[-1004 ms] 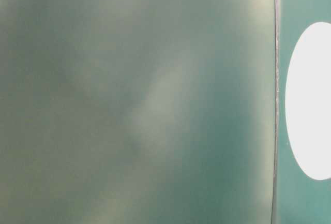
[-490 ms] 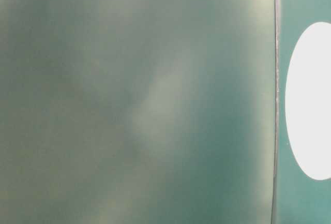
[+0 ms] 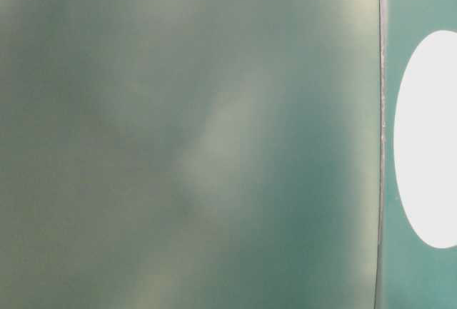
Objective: Grip the spoon and scoop the red block from the bowl with right arm.
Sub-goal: 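Close the right gripper on the pink spoon handle end, then lift the spoon off its rest and carry it over the bowl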
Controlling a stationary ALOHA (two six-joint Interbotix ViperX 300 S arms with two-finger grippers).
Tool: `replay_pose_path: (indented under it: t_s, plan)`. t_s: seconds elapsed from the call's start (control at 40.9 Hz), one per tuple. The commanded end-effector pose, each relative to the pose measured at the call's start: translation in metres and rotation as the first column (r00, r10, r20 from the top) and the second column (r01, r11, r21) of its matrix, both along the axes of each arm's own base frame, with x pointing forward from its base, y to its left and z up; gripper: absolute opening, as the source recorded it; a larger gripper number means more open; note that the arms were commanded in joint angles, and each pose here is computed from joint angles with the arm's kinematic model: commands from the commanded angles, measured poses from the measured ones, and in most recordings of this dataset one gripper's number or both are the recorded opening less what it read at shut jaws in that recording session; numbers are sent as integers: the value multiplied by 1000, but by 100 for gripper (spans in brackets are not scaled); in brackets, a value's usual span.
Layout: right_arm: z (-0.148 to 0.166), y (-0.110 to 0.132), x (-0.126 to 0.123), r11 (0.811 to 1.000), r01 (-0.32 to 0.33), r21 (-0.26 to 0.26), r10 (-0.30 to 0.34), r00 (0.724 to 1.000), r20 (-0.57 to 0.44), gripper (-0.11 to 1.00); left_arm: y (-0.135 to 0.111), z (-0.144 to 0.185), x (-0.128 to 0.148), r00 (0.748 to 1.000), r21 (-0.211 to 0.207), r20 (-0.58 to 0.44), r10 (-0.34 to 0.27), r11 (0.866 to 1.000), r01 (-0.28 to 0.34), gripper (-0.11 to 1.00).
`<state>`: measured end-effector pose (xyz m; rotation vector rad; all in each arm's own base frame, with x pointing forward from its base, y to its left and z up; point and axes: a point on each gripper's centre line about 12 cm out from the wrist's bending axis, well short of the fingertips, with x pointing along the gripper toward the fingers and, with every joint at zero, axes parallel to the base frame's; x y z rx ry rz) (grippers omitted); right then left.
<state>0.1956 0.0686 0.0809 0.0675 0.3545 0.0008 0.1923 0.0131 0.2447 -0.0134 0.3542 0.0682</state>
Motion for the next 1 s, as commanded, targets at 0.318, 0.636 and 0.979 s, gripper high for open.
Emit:
replay_pose_path:
  t_s: [0.318, 0.636, 0.979]
  plan:
    - [2, 1, 1, 1000, -4, 5, 4, 1000, 14, 25, 1, 8, 3, 1000, 4, 20, 2, 1000, -2, 0]
    - [11, 1, 1, 1000, -4, 23, 3, 999, 48, 25, 1, 7, 3, 1000, 8, 12, 2, 1000, -2, 0]
    - [34, -7, 6, 998, 24, 60, -30, 995, 97, 25, 1, 7, 3, 1000, 15, 10, -2, 1000, 2, 0]
